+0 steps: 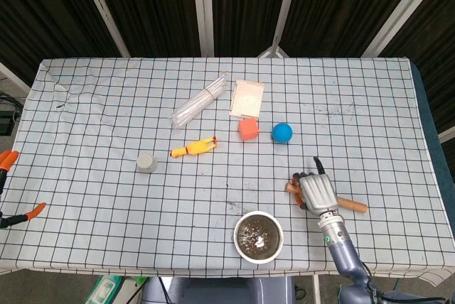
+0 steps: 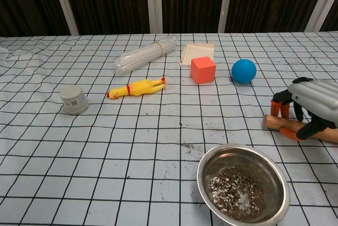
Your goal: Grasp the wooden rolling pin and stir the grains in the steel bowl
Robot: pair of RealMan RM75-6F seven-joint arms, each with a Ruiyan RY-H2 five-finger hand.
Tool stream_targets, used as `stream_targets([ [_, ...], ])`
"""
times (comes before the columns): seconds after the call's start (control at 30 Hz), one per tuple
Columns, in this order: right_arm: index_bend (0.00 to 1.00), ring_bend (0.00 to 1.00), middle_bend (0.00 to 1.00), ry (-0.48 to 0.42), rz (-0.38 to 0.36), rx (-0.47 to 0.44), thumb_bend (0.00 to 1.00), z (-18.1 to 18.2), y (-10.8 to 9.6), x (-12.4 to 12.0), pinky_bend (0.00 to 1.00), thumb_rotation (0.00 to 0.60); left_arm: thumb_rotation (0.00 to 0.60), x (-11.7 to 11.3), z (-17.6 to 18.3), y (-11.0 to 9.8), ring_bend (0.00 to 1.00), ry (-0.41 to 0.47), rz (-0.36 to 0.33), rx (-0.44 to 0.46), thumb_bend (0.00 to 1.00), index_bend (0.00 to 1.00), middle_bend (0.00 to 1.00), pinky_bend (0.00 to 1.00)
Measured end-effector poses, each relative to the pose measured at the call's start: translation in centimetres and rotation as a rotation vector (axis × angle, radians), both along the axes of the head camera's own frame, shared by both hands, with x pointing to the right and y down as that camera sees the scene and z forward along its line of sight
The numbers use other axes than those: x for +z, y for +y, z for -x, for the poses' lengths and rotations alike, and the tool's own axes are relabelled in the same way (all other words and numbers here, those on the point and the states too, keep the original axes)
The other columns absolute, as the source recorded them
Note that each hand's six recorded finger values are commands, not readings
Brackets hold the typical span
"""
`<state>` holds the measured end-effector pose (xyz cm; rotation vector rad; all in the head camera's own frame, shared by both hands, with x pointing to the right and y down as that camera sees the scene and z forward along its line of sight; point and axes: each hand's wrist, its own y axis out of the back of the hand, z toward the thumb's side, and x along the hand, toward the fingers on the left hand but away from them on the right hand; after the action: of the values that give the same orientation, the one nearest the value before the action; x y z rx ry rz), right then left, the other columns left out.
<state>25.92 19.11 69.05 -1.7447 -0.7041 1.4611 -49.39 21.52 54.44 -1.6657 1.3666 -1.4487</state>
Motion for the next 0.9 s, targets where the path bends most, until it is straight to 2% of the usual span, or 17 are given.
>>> stream_targets([
  [0.53, 0.77, 0.57, 0.55, -0.033, -0.012, -0.033, 0.51, 0.4, 0.0, -0.4, 0.08, 0.6, 0.6, 0.0, 0.0, 0.0, 0.0, 0.005, 0.002, 0.0, 0.04, 0.0, 0.0, 0.0],
  [0.73, 0.78, 0.57, 0.56, -0.12, -0.032, -0.008, 0.53, 0.7, -0.5, -1.3, 0.17, 0.6, 0.6, 0.0, -0.1, 0.0, 0.0, 0.004, 0.0, 0.002, 0.04, 0.0, 0.0, 0.0],
  [0.9, 0.8, 0.59, 0.57, -0.207, -0.067, 0.035, 0.53, 0.4, -1.8, -3.1, 0.21, 0.6, 0.6, -0.1, -0.2, 0.0, 0.0, 0.002, -0.007, 0.006, 0.04, 0.0, 0.0, 0.0],
])
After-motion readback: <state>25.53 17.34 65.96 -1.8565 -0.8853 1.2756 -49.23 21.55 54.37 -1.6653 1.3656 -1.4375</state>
